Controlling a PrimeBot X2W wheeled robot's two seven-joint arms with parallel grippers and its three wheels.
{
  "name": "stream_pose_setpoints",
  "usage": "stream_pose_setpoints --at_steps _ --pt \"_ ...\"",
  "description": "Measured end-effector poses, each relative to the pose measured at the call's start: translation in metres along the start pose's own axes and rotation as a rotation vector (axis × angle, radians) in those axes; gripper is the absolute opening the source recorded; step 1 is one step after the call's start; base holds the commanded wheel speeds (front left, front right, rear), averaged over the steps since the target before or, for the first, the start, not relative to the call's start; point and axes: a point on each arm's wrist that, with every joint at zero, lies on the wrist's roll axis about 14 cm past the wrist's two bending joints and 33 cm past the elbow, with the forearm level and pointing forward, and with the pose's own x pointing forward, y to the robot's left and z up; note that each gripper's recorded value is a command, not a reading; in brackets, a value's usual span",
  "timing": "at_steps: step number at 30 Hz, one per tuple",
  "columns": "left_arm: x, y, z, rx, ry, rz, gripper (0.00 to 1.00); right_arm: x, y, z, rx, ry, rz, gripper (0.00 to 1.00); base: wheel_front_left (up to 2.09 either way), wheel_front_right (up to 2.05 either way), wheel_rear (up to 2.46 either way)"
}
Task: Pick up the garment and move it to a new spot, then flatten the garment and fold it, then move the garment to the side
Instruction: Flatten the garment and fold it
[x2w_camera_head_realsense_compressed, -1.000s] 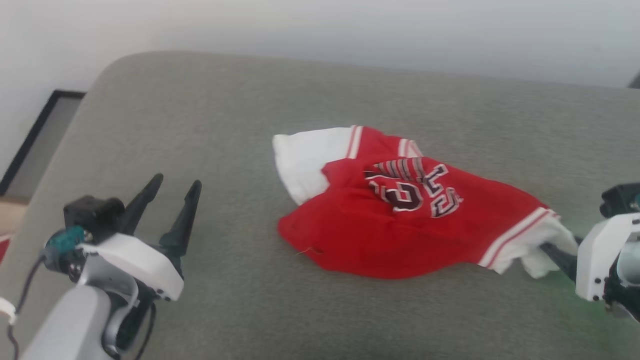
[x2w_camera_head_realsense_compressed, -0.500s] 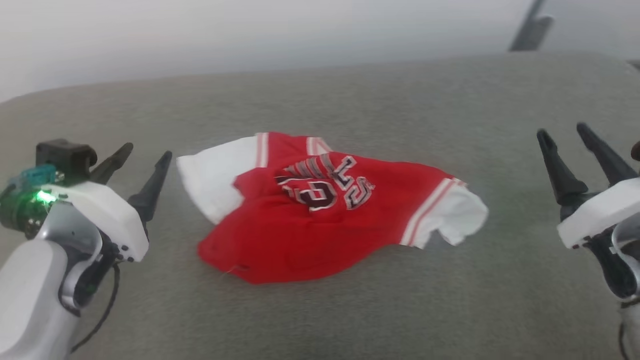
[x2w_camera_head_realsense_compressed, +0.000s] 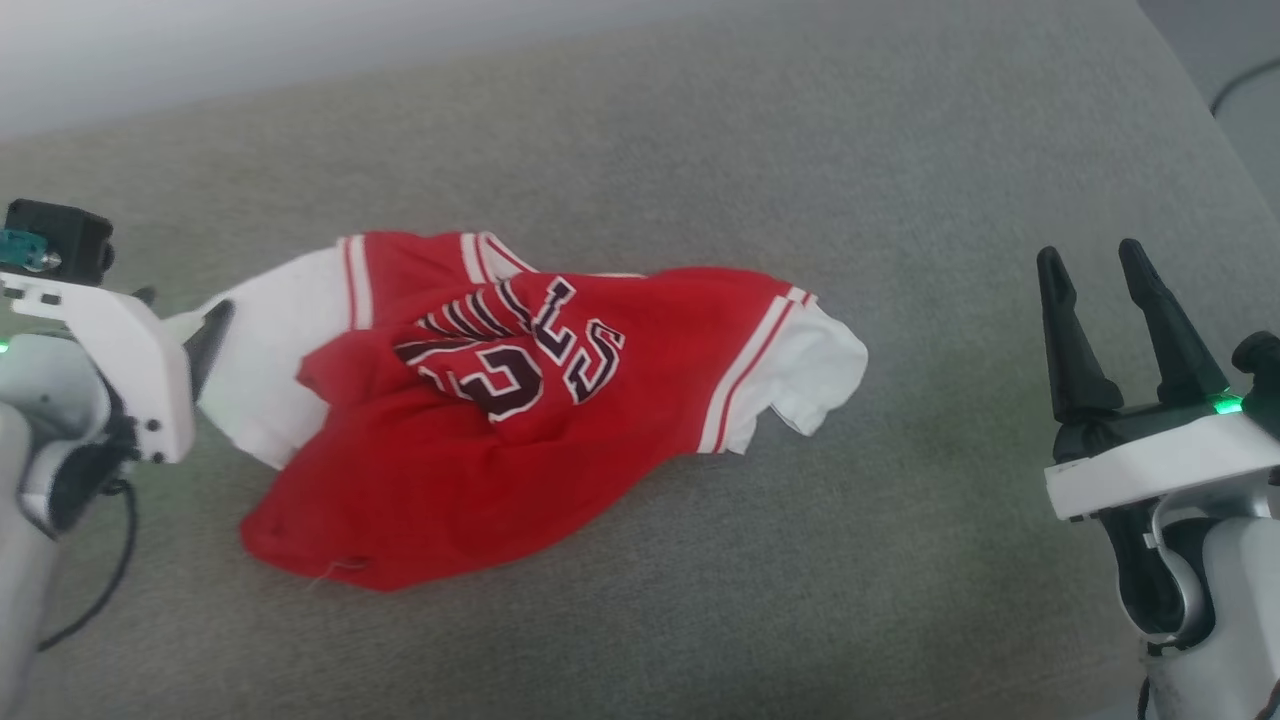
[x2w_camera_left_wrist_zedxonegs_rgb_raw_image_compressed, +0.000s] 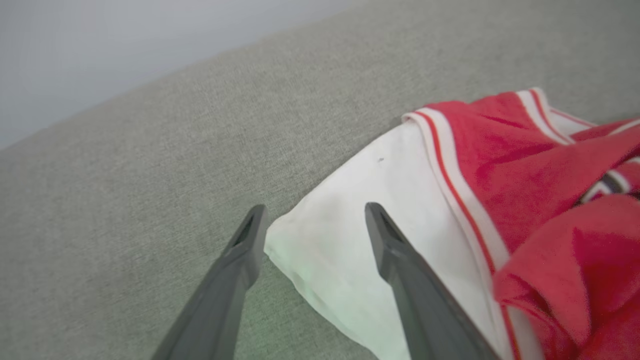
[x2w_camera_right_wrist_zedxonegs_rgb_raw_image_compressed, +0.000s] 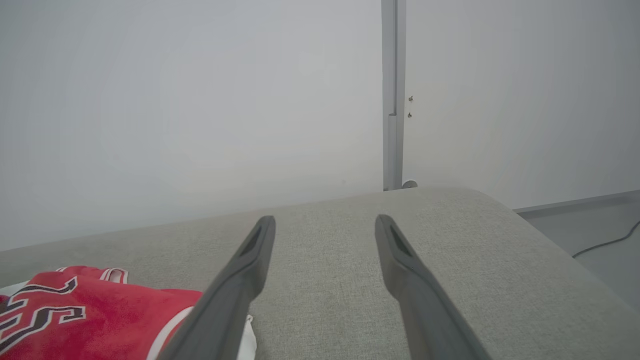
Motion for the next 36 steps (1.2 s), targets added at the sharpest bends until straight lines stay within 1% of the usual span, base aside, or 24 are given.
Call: stream_pose_setpoints --at_steps 1,2,4,6,8,11,14,15,16,17,18,19,22,25,29,31,35,36 --pt "0.007 0.005 -0.009 -0.008 0.047 0.017 1.0 0.0 -0.002 -0.003 -0.003 0.009 -0.006 1.0 0.0 0.0 0.0" --pt "0.007 0.005 -0.009 -0.008 0.047 0.017 1.0 0.0 -0.002 -0.003 -0.003 0.009 -0.006 1.0 0.0 0.0 0.0" --pt "0.018 0.012 -0.026 0.004 0.138 0.039 1.0 -0.001 -0.007 -0.008 -0.006 0.021 -0.021 1.0 0.0 0.0 0.0" --pt "0.028 0.019 -0.043 -0.017 0.228 0.071 1.0 0.0 -0.011 -0.014 -0.012 0.036 -0.034 1.0 0.0 0.0 0.0" --pt "0.036 0.022 -0.051 -0.012 0.3 0.081 1.0 0.001 -0.014 -0.018 -0.016 0.046 -0.043 1.0 0.0 0.0 0.0" --pt "0.046 0.022 -0.058 -0.071 0.375 0.095 1.0 0.003 -0.018 -0.024 -0.023 0.06 -0.053 1.0 0.0 0.0 0.0" --pt "0.047 0.021 -0.064 -0.111 0.458 0.109 1.0 0.006 -0.018 -0.027 -0.024 0.067 -0.052 1.0 0.0 0.0 0.0" --pt "0.047 0.019 -0.066 -0.139 0.481 0.109 1.0 0.007 -0.017 -0.028 -0.023 0.07 -0.049 1.0 0.0 0.0 0.0" --pt "0.046 0.018 -0.068 -0.168 0.506 0.111 0.93 0.009 -0.016 -0.029 -0.022 0.069 -0.044 1.0 0.0 0.0 0.0" --pt "0.044 0.018 -0.069 -0.171 0.526 0.11 0.53 0.011 -0.014 -0.028 -0.022 0.067 -0.04 1.0 0.0 0.0 0.0" --pt "0.043 0.016 -0.071 -0.175 0.546 0.104 0.28 0.013 -0.013 -0.028 -0.022 0.067 -0.034 1.0 0.0 0.0 0.0" --pt "0.042 0.014 -0.072 -0.18 0.551 0.098 0.0 0.015 -0.011 -0.027 -0.022 0.064 -0.029 1.0 0.0 0.0 0.0" --pt "0.038 0.013 -0.074 -0.205 0.565 0.097 0.0 0.019 -0.007 -0.029 -0.019 0.067 -0.014 1.0 0.0 0.0 0.0" --pt "0.035 0.014 -0.073 -0.231 0.545 0.104 0.0 0.023 -0.003 -0.029 -0.015 0.064 -0.003 1.0 0.0 0.0 0.0" --pt "0.022 0.024 -0.071 -0.242 0.517 0.134 0.0 0.026 -0.003 -0.026 -0.013 0.055 -0.001 1.0 0.0 0.0 0.0" --pt "0.009 0.036 -0.078 -0.245 0.528 0.17 0.0 0.026 -0.001 -0.026 -0.011 0.056 0.004 1.0 0.0 0.0 0.0" --pt "-0.022 0.063 -0.096 -0.293 0.564 0.26 0.0 0.027 0.001 -0.025 -0.007 0.055 0.007 1.0 0.0 0.0 0.0" --pt "-0.029 0.067 -0.1 -0.29 0.571 0.273 0.0 0.027 0.003 -0.025 -0.004 0.056 0.01 1.0 0.0 0.0 0.0"
